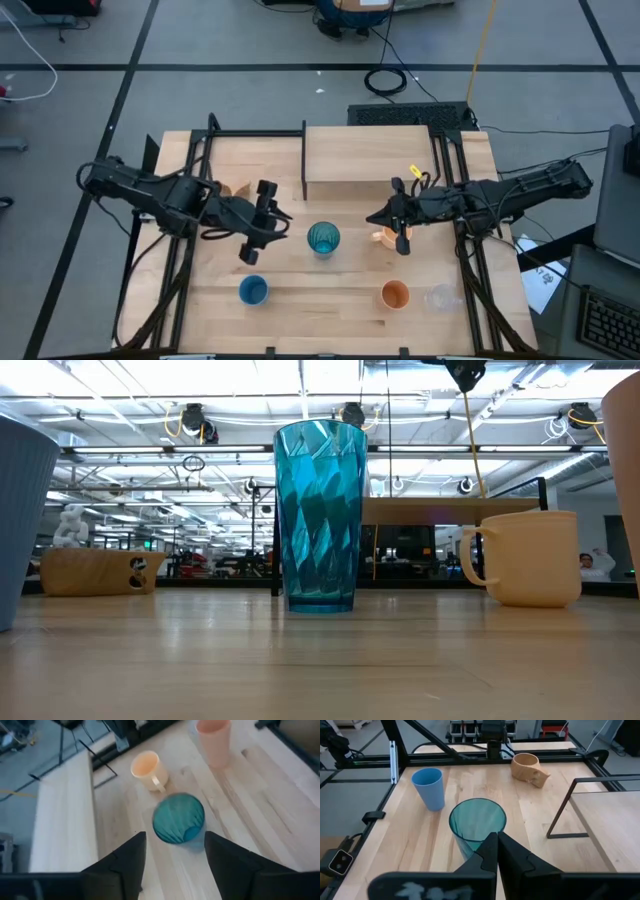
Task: Stack small to large cups/mugs on shelf
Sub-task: Put the blue cup on the shelf
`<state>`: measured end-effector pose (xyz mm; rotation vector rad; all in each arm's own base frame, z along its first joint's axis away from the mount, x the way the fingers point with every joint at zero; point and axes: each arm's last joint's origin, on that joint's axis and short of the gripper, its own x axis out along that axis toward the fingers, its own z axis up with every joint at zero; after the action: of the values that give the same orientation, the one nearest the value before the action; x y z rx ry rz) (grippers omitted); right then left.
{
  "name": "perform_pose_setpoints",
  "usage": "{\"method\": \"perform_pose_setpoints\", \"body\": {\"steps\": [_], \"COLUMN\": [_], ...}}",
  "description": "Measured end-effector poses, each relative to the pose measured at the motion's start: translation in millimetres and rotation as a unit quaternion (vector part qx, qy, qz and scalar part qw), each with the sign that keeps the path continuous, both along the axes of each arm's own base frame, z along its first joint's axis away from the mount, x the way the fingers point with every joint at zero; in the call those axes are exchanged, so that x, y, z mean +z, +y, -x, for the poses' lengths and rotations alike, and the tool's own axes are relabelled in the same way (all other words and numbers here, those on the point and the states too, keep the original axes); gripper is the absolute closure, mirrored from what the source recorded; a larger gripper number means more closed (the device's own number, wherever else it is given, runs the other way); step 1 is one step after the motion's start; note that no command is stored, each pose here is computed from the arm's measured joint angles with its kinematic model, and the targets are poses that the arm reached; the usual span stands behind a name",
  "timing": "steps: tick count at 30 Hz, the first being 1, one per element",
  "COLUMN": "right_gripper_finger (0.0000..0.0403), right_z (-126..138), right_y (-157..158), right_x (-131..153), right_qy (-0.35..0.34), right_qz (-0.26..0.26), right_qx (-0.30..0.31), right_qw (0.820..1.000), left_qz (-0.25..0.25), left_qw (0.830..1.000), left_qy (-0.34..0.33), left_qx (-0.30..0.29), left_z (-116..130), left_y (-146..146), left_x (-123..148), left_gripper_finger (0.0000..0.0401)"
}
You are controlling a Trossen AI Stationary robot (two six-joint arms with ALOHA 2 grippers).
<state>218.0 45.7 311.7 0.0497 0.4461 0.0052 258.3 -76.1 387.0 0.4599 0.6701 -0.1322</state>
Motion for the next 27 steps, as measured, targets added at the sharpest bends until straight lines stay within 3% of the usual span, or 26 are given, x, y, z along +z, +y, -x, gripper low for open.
{"method": "perform_pose_setpoints", "body": {"steps": [6, 21, 27], "right_gripper_finger": [0.0403, 0.0403, 0.0403], "right_z": [0, 2, 2], "right_y": [-1, -1, -1], "right_x": [-1, -4, -4], "right_qy": [0.004, 0.022, 0.022], "right_qz": [0.007, 0.007, 0.004], "right_qx": [-0.009, -0.011, -0.012], "right_qw": [1.000, 1.000, 1.000], "left_qz": [-0.022, -0.029, -0.020], "left_qw": [0.999, 0.988, 0.987], "left_qy": [0.040, 0.128, 0.139], "left_qx": [-0.015, -0.085, -0.081], "left_z": [-15, -59, -65], "left_y": [-4, -23, -26], "left_x": [13, -16, -23], "left_gripper_finger": [0.0218, 0.0218, 0.0185]}}
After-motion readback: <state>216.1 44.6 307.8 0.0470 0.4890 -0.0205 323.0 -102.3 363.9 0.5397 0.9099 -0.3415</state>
